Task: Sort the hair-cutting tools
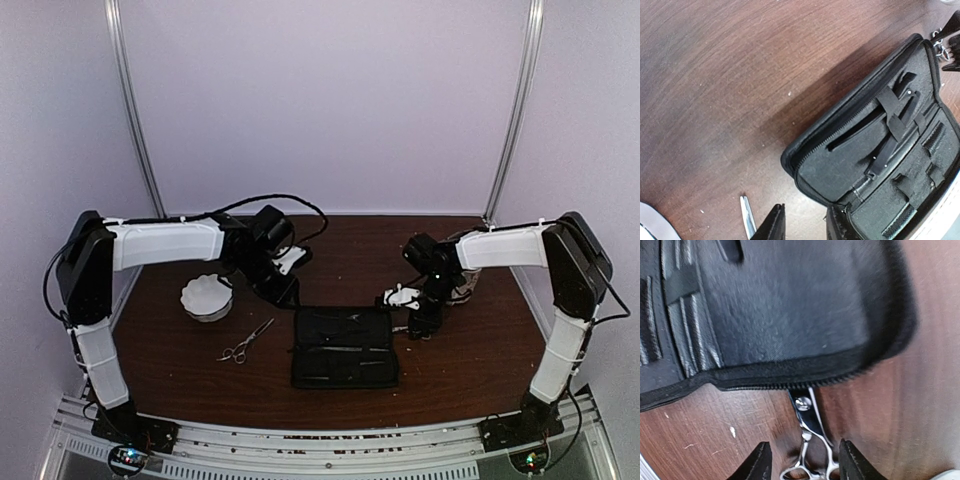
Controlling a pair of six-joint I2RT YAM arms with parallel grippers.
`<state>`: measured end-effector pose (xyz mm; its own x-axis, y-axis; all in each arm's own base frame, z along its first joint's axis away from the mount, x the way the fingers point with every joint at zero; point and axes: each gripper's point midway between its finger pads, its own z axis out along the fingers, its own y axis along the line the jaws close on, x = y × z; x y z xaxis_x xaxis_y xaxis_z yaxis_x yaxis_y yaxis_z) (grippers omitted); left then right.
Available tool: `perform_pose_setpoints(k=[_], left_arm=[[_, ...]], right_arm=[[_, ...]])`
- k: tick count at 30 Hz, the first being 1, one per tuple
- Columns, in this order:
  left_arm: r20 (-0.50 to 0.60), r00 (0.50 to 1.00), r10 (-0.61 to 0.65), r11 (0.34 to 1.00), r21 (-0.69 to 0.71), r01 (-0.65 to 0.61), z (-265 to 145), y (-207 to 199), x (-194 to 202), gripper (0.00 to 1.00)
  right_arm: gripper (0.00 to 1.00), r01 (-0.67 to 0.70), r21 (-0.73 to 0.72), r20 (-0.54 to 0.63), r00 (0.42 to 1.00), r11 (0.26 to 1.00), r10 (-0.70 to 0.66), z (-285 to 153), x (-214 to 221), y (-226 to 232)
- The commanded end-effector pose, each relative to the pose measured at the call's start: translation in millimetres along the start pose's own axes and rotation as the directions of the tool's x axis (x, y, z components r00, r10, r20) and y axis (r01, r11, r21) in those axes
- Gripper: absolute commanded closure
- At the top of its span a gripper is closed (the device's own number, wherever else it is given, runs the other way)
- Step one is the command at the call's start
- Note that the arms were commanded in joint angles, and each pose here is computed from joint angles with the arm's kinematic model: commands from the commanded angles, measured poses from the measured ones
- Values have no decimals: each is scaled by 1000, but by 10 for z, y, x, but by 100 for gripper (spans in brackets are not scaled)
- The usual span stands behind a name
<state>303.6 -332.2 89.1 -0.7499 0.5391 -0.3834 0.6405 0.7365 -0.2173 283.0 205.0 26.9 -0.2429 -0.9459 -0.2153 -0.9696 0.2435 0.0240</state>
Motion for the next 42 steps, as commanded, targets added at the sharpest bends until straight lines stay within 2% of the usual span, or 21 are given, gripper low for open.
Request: perform_pose_setpoints(k=[1, 11, 18, 27, 42], left_arm=[[93, 996, -4, 999, 47, -1, -215, -127, -130, 69], [83, 992, 94, 990, 102, -103, -311, -608, 139, 69], [84, 979, 187, 967, 159, -199, -179, -1019, 416, 69], [36, 986, 163, 971, 170, -167, -6, -1006, 834, 70], [54, 985, 161, 963, 209, -169, -18, -1045, 1053, 74]], right_arm=[[57, 13, -2, -82, 997, 1000, -13, 84, 128, 5], [80, -7, 35, -122, 992, 999, 11, 149, 174, 25], [93, -46, 55, -139, 989, 997, 54, 57, 212, 42], [99, -100, 158, -186, 974, 982, 129, -238, 436, 56], [99, -120, 250, -242, 953, 961, 182, -552, 860, 244]])
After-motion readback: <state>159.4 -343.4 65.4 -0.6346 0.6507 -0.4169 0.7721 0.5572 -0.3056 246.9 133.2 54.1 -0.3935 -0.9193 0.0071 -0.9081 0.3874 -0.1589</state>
